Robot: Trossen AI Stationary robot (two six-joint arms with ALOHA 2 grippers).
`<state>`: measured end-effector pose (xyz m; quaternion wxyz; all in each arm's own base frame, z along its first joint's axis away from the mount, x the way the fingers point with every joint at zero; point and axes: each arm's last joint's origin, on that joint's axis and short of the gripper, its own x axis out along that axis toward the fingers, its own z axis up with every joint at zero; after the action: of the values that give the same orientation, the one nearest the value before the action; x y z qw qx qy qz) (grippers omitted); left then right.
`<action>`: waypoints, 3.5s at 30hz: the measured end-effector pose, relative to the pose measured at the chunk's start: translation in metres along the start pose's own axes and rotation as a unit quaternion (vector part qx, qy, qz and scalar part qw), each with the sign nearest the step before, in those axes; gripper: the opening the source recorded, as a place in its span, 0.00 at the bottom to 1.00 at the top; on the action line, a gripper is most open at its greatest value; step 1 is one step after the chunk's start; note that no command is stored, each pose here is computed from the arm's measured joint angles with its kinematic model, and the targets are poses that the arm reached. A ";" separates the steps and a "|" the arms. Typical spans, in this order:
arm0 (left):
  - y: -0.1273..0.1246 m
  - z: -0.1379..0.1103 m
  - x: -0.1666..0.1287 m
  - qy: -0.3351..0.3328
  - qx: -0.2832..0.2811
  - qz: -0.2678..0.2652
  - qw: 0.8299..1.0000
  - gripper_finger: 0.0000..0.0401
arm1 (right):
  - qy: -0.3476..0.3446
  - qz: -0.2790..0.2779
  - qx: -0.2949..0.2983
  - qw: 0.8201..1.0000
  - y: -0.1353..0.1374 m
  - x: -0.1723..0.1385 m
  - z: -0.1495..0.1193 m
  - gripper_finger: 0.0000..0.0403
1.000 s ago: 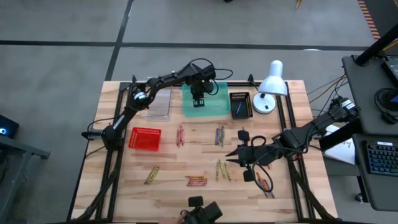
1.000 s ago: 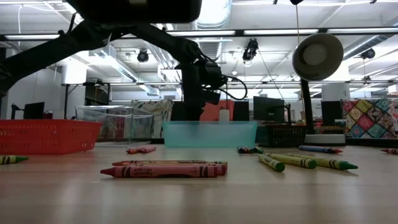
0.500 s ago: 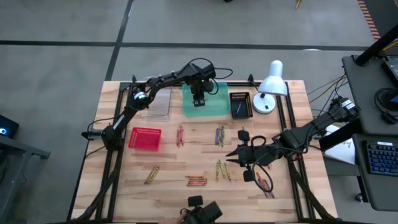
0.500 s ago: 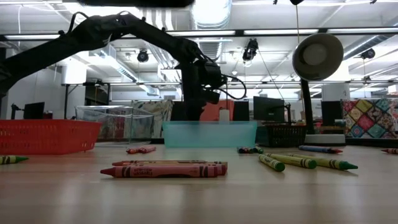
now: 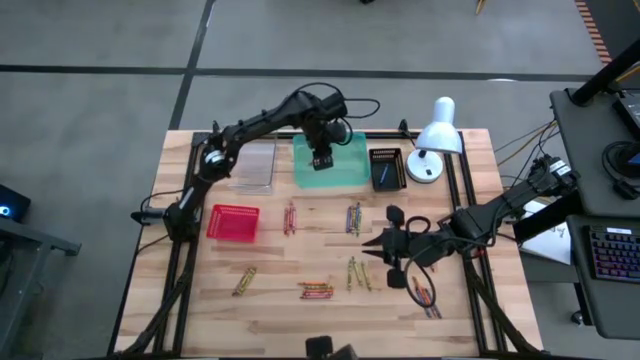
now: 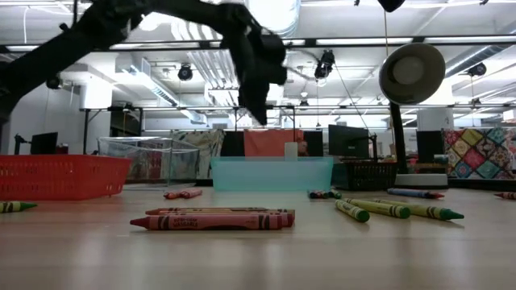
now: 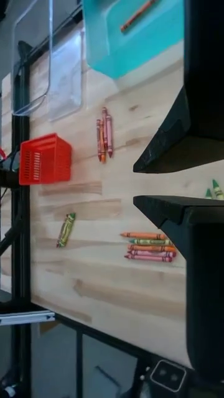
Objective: Sort crayons
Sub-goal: Put the green crayon into the transparent bin
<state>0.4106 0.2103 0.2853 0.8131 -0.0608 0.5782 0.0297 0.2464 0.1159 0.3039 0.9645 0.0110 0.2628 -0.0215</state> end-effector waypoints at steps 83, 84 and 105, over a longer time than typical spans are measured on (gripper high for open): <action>-0.199 -0.195 -0.089 -0.384 -0.025 -0.055 0.921 0.10 | 0.418 -0.167 0.410 0.793 0.019 0.095 -0.071 0.15; -0.199 -0.195 -0.089 -0.384 -0.024 -0.055 0.921 0.10 | 0.425 -0.174 0.403 0.792 0.020 0.097 -0.069 0.15; -0.198 -0.198 -0.085 -0.362 -0.003 -0.042 0.931 0.10 | 0.442 -0.171 0.329 0.817 0.030 0.135 -0.064 0.20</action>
<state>0.2202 -0.0103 0.3143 0.9674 -0.0727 0.2419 0.0170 0.3317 0.1429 0.1809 0.6645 0.2915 0.6356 -0.2638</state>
